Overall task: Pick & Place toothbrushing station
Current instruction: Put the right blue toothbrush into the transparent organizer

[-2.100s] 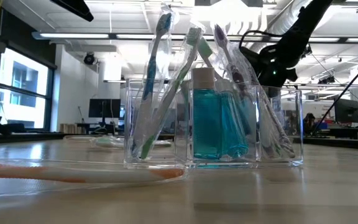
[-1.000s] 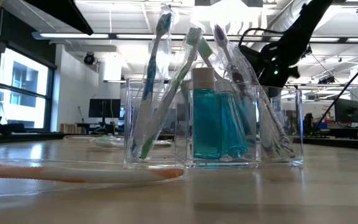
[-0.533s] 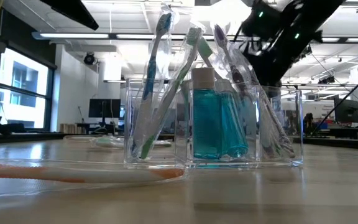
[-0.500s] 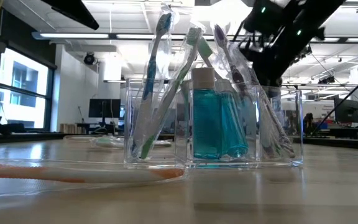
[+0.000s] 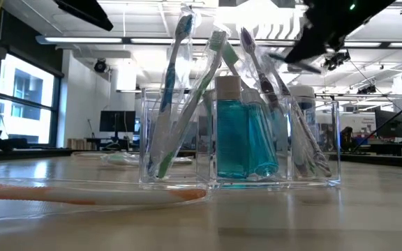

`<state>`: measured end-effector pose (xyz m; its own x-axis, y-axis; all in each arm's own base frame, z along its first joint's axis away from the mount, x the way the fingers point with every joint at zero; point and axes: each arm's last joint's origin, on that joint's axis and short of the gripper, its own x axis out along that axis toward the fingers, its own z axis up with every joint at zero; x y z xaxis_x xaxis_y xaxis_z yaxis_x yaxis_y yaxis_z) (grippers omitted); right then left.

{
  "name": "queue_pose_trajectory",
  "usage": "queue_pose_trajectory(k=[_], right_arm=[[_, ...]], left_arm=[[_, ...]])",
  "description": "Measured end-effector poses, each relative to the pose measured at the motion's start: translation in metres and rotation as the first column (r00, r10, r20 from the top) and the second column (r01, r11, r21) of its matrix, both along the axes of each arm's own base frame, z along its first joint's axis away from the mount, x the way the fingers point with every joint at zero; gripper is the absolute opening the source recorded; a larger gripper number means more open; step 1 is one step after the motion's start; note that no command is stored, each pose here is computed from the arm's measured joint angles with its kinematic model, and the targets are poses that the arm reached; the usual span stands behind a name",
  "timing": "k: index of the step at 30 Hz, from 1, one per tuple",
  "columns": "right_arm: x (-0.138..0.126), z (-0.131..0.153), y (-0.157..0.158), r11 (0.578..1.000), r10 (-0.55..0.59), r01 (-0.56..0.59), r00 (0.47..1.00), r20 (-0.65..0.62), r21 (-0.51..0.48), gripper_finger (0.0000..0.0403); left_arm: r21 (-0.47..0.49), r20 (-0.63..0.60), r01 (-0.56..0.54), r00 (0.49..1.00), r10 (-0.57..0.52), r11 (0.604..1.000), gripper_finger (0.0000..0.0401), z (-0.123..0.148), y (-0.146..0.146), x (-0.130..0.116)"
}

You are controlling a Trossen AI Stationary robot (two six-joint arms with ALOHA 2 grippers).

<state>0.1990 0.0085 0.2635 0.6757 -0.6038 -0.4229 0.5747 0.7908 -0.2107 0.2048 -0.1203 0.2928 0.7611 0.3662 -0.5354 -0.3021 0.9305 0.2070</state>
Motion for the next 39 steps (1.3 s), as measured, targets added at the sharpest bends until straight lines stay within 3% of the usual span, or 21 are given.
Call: queue_pose_trajectory(k=[9, 19, 26, 32, 35, 39], right_arm=[[-0.005, 0.014, 0.05, 0.969, 0.248, -0.248, 0.96, 0.132, -0.022, 0.0019], [-0.009, 0.034, 0.108, 0.835, 0.55, -0.514, 0.796, 0.253, -0.195, 0.0019], [0.003, 0.029, 0.131, 0.785, 0.615, -0.548, 0.746, 0.255, -0.288, 0.0019], [0.022, 0.017, 0.14, 0.747, 0.656, -0.572, 0.718, 0.233, -0.34, 0.0019], [0.027, 0.012, 0.143, 0.723, 0.68, -0.589, 0.698, 0.222, -0.361, 0.0019], [0.03, 0.008, 0.147, 0.692, 0.705, -0.604, 0.684, 0.188, -0.396, 0.0019]], left_arm=[[0.0, 0.106, 0.072, 0.992, -0.072, 0.997, 0.0281, 0.011, -0.007, 0.01], [0.055, 0.358, 0.228, 0.904, -0.232, 0.972, 0.0281, 0.041, -0.023, 0.03], [0.166, 0.467, 0.256, 0.83, -0.305, 0.952, 0.0281, 0.037, -0.041, 0.06], [0.29, 0.5, 0.332, 0.747, -0.438, 0.898, 0.0281, 0.027, -0.044, 0.087], [0.302, 0.503, 0.366, 0.723, -0.473, 0.88, 0.0281, 0.024, -0.038, 0.095], [0.259, 0.55, 0.376, 0.7, -0.456, 0.89, 0.0281, 0.028, -0.026, 0.101]])
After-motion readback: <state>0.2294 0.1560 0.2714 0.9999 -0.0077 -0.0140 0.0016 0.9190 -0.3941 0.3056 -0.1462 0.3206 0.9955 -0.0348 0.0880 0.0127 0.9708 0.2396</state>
